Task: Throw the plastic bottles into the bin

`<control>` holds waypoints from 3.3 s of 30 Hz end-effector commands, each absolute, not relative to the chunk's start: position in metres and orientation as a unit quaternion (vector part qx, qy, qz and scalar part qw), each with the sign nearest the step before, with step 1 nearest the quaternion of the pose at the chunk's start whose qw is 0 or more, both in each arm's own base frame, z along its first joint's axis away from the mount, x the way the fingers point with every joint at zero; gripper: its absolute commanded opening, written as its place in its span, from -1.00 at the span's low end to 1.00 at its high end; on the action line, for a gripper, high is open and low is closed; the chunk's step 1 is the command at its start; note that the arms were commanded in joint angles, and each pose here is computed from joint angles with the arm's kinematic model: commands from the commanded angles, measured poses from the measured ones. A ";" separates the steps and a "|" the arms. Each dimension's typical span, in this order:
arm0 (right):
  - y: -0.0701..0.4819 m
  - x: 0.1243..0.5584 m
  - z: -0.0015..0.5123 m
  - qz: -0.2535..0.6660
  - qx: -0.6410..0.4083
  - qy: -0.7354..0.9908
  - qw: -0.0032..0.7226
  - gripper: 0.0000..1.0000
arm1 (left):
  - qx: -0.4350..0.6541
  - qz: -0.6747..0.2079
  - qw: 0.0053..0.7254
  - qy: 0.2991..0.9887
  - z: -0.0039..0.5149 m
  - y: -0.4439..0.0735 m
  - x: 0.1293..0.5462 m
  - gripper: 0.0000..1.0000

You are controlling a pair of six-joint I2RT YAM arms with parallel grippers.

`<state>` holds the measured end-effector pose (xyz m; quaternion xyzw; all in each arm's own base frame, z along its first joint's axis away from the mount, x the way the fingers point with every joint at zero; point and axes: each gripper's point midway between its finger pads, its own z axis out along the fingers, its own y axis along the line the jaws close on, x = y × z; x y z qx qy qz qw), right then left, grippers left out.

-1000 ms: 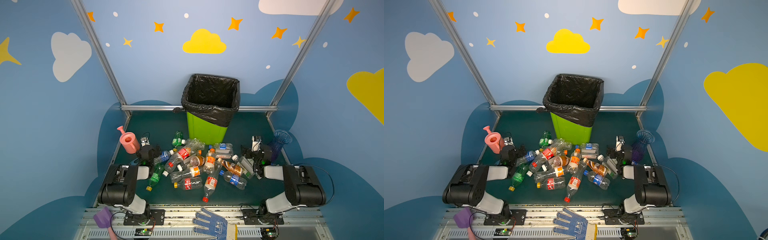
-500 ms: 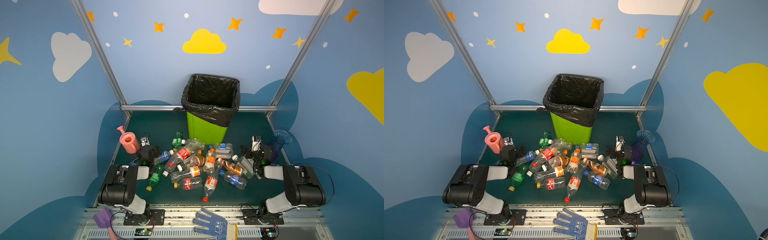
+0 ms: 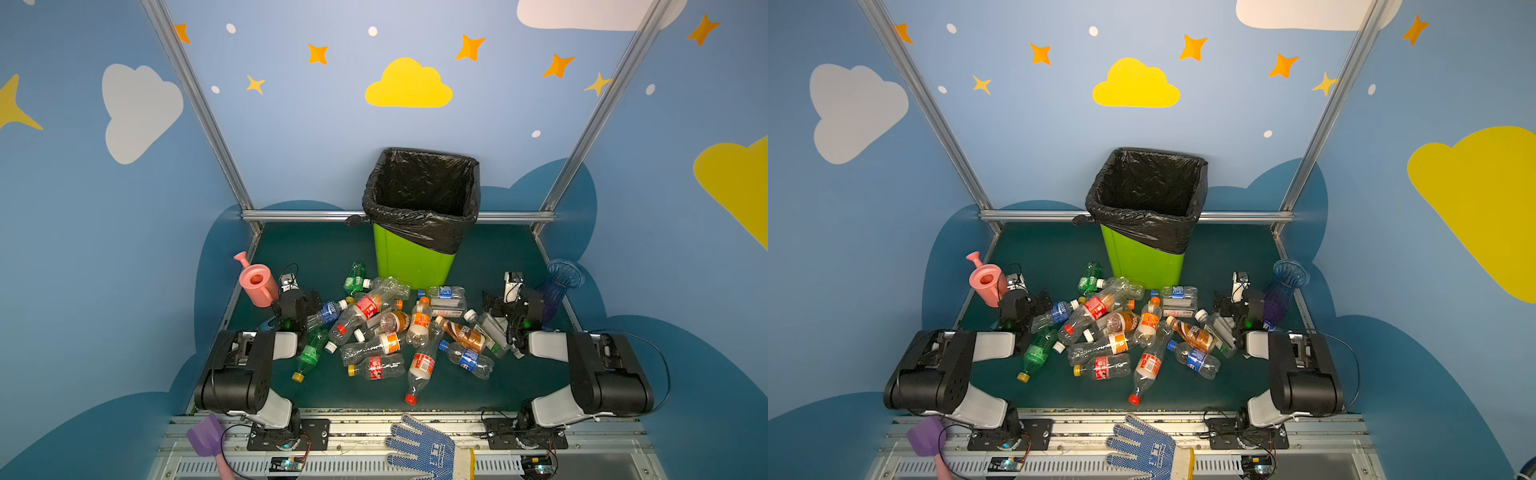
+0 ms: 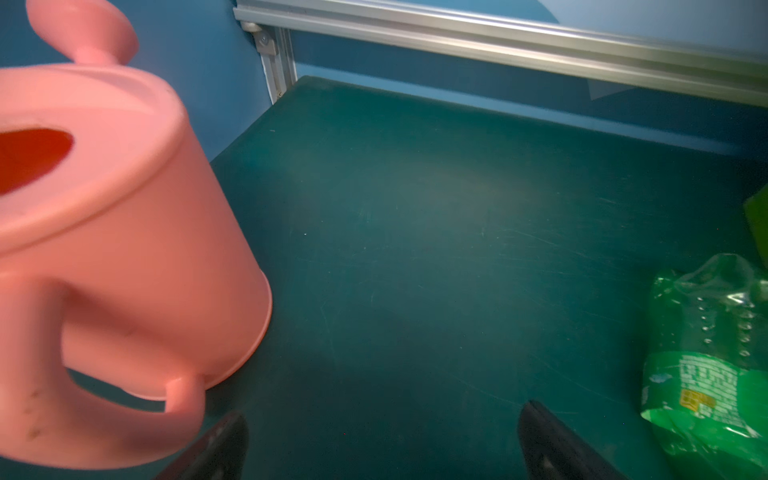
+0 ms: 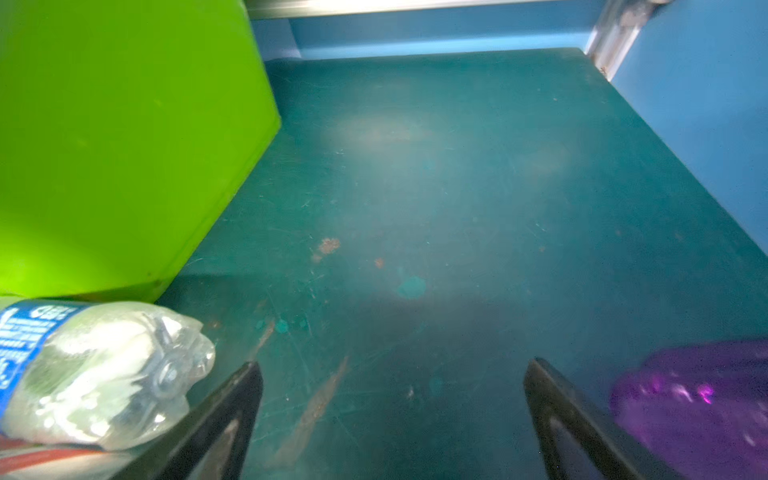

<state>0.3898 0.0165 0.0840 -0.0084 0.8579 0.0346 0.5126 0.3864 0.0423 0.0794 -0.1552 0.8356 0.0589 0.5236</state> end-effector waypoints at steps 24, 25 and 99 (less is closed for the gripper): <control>-0.022 0.277 0.152 0.093 0.271 0.900 0.329 0.76 | -0.156 -0.008 0.544 0.825 0.216 0.001 0.389 1.00; -0.017 0.273 0.148 0.091 0.261 0.910 0.310 0.72 | -0.155 -0.010 0.542 0.826 0.215 -0.001 0.390 1.00; 0.022 0.311 0.060 0.009 0.044 0.992 0.121 0.59 | -0.144 -0.036 0.522 0.840 0.209 -0.012 0.381 1.00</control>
